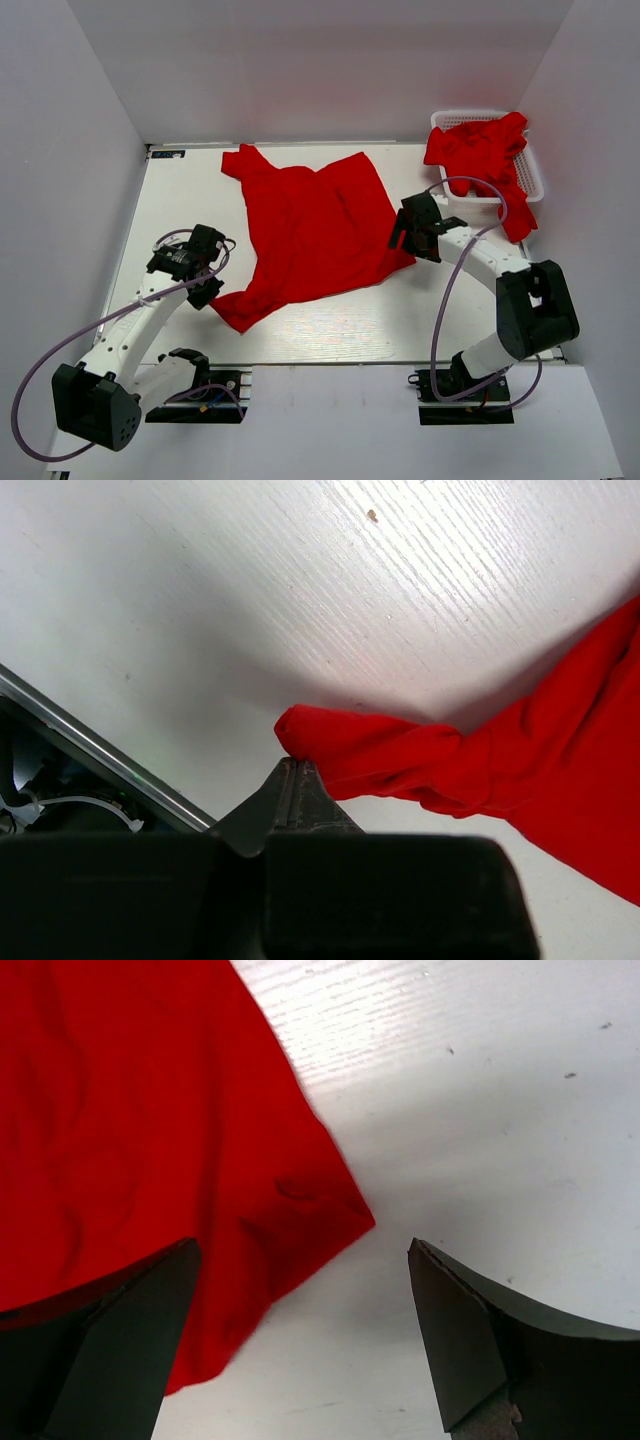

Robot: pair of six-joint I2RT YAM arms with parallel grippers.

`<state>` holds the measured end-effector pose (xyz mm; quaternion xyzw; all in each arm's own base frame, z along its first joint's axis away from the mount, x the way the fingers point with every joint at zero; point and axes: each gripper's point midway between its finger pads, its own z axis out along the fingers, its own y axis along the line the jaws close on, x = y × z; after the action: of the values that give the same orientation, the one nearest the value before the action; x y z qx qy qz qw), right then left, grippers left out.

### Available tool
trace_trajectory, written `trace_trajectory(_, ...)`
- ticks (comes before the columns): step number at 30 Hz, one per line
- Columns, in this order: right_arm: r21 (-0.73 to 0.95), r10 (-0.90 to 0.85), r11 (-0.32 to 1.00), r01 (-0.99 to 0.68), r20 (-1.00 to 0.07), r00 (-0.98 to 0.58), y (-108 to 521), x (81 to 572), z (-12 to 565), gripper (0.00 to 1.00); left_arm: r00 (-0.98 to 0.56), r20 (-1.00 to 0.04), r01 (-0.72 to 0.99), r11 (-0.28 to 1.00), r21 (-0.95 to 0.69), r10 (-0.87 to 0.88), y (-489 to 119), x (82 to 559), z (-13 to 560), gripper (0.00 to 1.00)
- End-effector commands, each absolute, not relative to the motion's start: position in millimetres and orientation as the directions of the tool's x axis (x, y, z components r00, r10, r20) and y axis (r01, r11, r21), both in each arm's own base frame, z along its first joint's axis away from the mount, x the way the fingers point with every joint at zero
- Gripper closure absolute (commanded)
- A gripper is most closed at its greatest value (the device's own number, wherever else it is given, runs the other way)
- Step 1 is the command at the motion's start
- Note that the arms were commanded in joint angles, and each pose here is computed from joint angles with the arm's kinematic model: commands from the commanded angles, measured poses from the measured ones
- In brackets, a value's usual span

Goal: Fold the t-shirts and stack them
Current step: Flatten out the tshirt

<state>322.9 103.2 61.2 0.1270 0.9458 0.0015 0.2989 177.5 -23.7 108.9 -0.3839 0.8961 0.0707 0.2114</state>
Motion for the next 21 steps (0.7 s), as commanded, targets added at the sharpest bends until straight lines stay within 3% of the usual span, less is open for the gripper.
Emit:
trace_trajectory(1,0.145,0.336,0.938,0.314,-0.597,-0.729,111,347,73,0.10,-0.599,-0.447,-0.726,0.686,-0.048,-0.664,-21,177,110,1.00)
trace_trajectory(9,0.181,0.375,0.926,0.332,-0.553,-0.744,123,354,63,0.16,-0.607,-0.451,-0.722,0.691,-0.032,-0.654,-20,177,109,1.00)
trace_trajectory(18,0.100,0.372,0.921,0.376,-0.511,-0.775,109,338,38,0.32,-0.608,-0.455,-0.723,0.690,-0.020,-0.651,-17,176,109,1.00)
trace_trajectory(20,0.090,0.375,0.919,0.384,-0.505,-0.777,107,334,33,0.63,-0.612,-0.451,-0.724,0.690,-0.011,-0.649,-17,176,107,1.00)
trace_trajectory(21,0.087,0.378,0.917,0.389,-0.505,-0.776,106,333,32,0.72,-0.612,-0.451,-0.724,0.690,-0.011,-0.649,-17,176,107,1.00)
